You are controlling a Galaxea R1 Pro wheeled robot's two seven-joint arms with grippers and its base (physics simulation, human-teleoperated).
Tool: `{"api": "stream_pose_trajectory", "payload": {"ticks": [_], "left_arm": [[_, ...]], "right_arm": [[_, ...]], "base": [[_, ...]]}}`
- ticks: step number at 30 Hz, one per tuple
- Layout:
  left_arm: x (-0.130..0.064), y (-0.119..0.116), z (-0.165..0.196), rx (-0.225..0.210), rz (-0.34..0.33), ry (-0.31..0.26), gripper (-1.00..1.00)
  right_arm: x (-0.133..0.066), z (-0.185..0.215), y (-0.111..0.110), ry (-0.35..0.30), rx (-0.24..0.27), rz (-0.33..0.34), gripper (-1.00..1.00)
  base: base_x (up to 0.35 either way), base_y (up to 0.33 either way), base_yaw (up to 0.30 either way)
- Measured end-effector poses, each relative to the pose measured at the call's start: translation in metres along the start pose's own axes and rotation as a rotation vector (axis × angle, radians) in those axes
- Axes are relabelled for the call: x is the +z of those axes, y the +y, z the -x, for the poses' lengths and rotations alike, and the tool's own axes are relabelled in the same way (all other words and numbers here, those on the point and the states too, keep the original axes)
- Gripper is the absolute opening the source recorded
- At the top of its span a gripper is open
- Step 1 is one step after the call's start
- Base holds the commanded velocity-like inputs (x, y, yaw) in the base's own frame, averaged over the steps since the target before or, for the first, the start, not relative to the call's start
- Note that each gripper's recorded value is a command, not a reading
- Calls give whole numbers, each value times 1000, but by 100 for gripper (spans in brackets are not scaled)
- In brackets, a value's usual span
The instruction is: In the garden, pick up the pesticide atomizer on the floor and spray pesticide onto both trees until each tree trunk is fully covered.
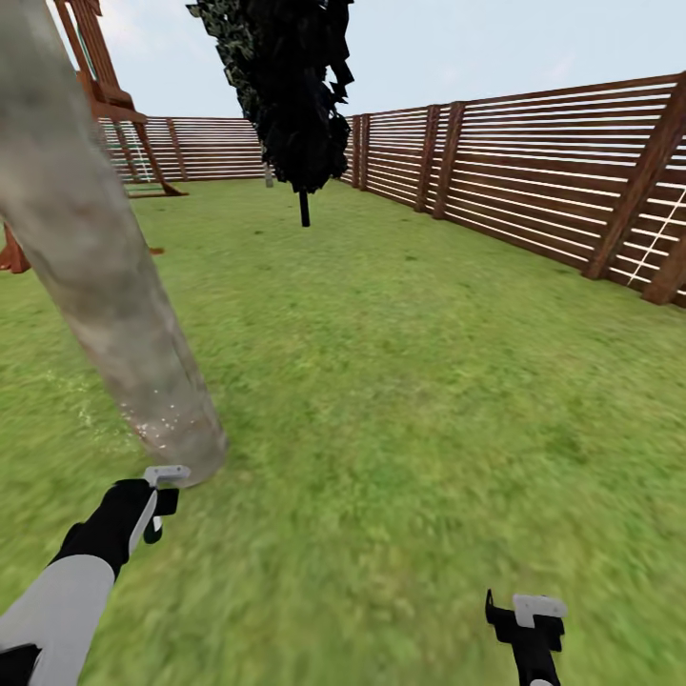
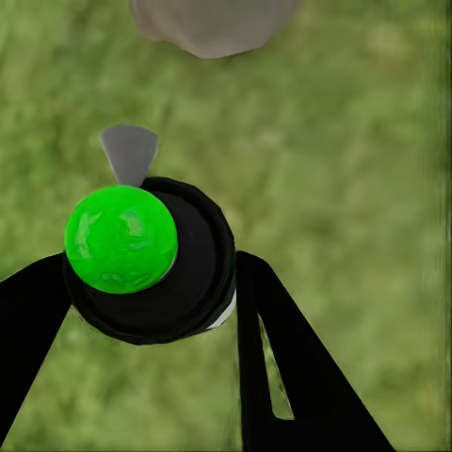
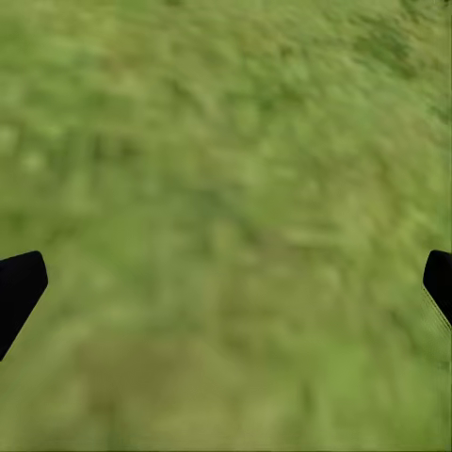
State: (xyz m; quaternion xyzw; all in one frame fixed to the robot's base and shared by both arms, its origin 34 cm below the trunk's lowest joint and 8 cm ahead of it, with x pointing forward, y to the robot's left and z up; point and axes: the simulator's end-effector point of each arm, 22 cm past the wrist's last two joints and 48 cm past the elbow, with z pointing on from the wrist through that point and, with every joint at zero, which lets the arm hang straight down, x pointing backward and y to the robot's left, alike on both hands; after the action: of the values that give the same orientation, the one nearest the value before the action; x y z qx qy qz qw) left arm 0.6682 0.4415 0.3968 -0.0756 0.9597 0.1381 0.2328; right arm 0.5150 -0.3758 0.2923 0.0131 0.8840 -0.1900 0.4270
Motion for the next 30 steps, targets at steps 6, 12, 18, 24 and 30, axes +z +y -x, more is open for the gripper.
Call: {"api": "stream_pose_trajectory", "payload": {"ticks": [6, 12, 18, 24, 30], "left_arm": [[-1, -18, -2, -3, -33, 3, -100], [-1, -21, -1, -5, -27, 1, -100], [0, -36, -7, -2, -49, 6, -100], [1, -30, -6, 2, -38, 0, -100], [1, -29, -7, 3, -37, 1, -100]], "right_arm": [[0, 0, 0, 0, 0, 0, 100], [0, 0, 0, 1, 0, 1, 100], [-1, -1, 3, 2, -1, 5, 100], [0, 0, 1, 1, 0, 2, 100], [0, 0, 1, 1, -1, 1, 100]], "base": [[18, -272, 236], [33, -276, 277], [100, -276, 249], [174, -248, 22], [189, -237, 20]]}}
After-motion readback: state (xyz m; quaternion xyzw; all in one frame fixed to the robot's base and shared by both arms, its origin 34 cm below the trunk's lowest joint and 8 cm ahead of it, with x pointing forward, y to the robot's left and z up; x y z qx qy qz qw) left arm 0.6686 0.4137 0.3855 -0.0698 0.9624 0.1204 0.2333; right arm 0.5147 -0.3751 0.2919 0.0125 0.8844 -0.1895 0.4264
